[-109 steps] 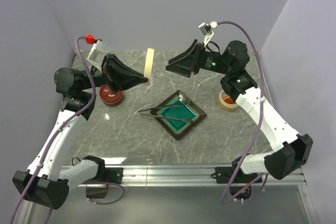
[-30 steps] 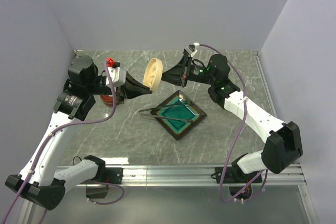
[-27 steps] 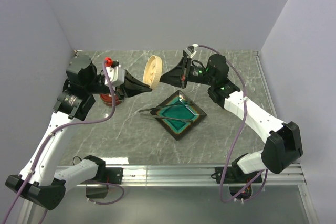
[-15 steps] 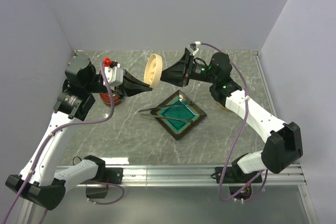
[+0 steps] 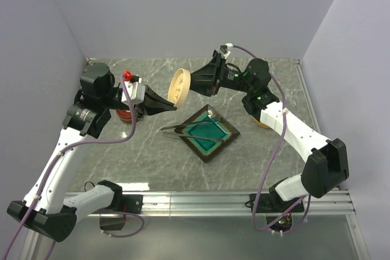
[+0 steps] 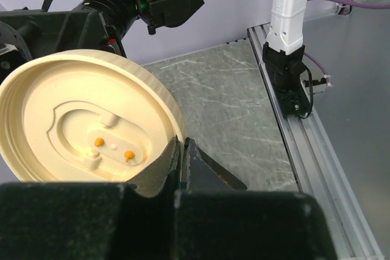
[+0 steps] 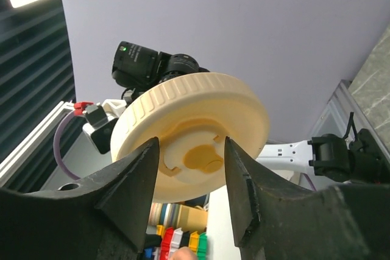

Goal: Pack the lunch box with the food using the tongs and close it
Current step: Pass the lid of the lunch box from the left arm to the right

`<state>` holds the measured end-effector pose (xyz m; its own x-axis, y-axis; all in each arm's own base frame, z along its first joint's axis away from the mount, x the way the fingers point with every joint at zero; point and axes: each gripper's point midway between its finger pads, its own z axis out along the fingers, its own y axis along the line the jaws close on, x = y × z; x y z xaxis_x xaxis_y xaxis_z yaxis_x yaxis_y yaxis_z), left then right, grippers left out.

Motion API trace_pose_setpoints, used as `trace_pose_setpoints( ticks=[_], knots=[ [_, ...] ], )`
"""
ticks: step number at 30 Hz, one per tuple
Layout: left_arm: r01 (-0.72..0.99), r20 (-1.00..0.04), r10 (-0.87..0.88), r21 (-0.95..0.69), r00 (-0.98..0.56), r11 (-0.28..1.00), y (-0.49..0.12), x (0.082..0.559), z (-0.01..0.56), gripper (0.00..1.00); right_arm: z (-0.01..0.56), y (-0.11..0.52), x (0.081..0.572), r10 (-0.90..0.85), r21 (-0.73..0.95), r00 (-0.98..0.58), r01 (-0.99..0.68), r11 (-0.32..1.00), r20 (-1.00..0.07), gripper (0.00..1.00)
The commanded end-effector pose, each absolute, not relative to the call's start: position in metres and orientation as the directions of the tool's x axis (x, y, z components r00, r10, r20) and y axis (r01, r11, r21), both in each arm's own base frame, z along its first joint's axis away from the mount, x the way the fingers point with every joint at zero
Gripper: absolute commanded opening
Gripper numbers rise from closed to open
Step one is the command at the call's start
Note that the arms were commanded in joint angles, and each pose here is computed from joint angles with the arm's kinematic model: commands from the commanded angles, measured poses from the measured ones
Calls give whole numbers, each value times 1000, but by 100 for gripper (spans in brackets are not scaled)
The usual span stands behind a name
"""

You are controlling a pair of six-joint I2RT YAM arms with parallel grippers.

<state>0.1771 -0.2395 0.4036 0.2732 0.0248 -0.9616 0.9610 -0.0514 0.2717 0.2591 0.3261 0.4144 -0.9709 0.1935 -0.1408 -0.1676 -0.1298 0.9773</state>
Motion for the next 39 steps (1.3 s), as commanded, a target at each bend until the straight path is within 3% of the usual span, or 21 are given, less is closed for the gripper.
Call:
trace_pose_setpoints(
  ticks=[1, 15, 18, 25, 31, 39],
  knots=[
    [927, -931, -2, 363, 365, -93, -238, 167, 418, 0, 441, 324, 252, 181, 955, -964, -229, -189, -195, 55],
    [882, -884, 55, 456, 464, -119, -239, 166, 403, 0, 420, 339, 231, 104, 970, -980, -187, -158, -172, 53],
    [876, -876, 75, 467, 477, -121, -239, 166, 397, 0, 416, 339, 230, 95, 969, -977, -202, -140, -190, 47],
    [861, -854, 114, 494, 507, -122, -237, 171, 389, 0, 394, 340, 228, 54, 958, -958, -284, -26, -283, 33],
    [857, -849, 121, 502, 514, -118, -237, 173, 389, 0, 384, 338, 234, 56, 917, -917, -391, 82, -396, 27],
    [861, -854, 113, 499, 508, -105, -239, 176, 395, 0, 369, 332, 242, 61, 872, -883, -445, 204, -465, 20]
  ],
)
